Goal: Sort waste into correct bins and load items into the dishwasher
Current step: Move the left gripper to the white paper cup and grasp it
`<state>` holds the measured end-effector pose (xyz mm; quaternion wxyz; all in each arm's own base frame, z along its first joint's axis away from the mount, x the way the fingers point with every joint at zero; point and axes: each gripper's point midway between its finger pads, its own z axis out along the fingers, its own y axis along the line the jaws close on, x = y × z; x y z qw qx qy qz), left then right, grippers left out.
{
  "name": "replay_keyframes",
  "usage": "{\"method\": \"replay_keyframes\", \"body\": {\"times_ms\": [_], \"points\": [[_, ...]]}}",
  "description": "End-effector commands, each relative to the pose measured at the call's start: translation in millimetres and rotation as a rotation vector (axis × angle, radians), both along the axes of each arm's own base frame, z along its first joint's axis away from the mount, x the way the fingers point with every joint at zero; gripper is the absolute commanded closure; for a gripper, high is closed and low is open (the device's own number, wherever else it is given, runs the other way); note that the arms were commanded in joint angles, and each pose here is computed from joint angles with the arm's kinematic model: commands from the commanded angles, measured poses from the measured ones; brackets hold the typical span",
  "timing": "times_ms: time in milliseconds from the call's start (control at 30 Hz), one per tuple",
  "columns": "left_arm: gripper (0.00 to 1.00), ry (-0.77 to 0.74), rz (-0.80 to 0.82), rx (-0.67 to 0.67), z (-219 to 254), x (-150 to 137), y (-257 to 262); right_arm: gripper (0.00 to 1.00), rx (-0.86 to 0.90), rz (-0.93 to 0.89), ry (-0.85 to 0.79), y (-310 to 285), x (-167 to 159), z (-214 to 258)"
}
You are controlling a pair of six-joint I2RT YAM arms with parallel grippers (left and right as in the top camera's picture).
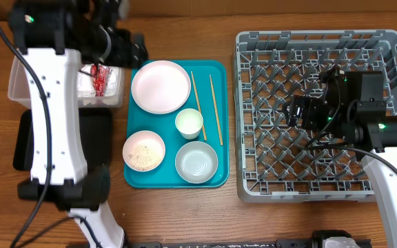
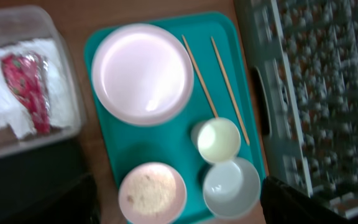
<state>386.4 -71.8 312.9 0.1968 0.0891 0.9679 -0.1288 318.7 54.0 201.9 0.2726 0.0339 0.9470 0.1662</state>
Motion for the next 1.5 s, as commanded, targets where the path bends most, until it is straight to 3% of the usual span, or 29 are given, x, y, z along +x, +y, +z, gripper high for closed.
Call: {"method": "replay_keyframes", "body": {"times_ms": [0, 167, 467, 767, 1133, 1467], "points": [[0.16, 0.102, -0.048, 0.054, -27, -23, -8, 0.00, 0.020, 0.007, -0.041, 3, 5, 13], [0.18, 0.218, -0.133, 0.071, -80, -30, -27, 0.00, 0.068, 0.041, -0.061, 12, 7, 19], [0.18, 0.199, -0.224, 0.086, -136, -15, -50, 0.00, 0.067, 0.041, -0.042, 12, 9, 13], [0.25, 0.247, -0.281, 0.100, -187, -28, -67, 0.00, 0.068, 0.039, 0.002, 12, 14, -1], [0.52, 0.225, -0.239, 0.142, -236, -26, -71, 0.00, 0.069, 0.039, 0.026, 12, 16, -9], [0.60, 0.233, -0.219, 0.130, -260, -32, -71, 0.00, 0.068, 0.039, 0.025, 12, 16, -8]]}}
